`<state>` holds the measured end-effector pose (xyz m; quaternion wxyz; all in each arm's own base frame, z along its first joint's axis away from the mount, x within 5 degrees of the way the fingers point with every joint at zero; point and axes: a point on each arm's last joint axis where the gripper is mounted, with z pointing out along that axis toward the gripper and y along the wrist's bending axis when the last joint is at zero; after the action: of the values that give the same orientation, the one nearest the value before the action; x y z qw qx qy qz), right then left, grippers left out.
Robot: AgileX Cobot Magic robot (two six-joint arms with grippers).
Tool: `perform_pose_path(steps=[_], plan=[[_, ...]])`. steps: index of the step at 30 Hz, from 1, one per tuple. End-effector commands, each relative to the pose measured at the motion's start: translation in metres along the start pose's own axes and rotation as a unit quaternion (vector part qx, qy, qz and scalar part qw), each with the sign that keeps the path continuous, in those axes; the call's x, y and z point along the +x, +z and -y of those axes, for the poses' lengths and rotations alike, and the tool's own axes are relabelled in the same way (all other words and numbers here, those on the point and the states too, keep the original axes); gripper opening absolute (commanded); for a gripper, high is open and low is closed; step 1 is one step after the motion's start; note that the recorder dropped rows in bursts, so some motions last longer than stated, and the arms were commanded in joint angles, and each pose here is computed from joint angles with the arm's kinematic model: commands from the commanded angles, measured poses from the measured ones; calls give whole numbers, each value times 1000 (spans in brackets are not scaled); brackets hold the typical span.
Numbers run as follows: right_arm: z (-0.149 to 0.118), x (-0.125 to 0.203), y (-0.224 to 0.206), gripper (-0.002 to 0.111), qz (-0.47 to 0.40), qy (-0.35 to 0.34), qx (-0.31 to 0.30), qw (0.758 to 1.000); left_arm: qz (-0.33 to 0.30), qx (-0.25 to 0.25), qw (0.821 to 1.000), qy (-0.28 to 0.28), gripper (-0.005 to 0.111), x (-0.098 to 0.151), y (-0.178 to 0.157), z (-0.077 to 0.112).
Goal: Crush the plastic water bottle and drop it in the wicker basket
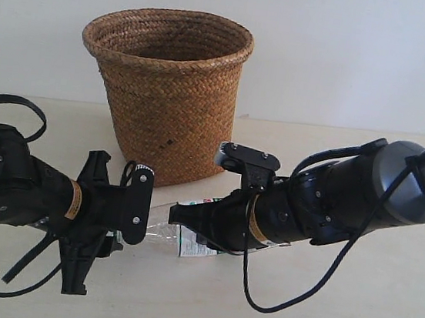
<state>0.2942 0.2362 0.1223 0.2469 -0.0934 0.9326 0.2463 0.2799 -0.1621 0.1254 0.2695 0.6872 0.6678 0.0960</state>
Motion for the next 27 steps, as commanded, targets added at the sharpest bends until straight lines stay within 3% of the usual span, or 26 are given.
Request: perform_pose_path(steps=[1,21,27], plan=[[6,6,4,0,-8,-8,15,1000,3,0,1000,3,4,-3,0,1],[-29,-27,-62,0,75,-27,-56,995,-12,9,1000,1,4,0,0,3],[-33,-20,-91,0,132,-66,12,989,-12,9,1000,0,4,0,0,3]])
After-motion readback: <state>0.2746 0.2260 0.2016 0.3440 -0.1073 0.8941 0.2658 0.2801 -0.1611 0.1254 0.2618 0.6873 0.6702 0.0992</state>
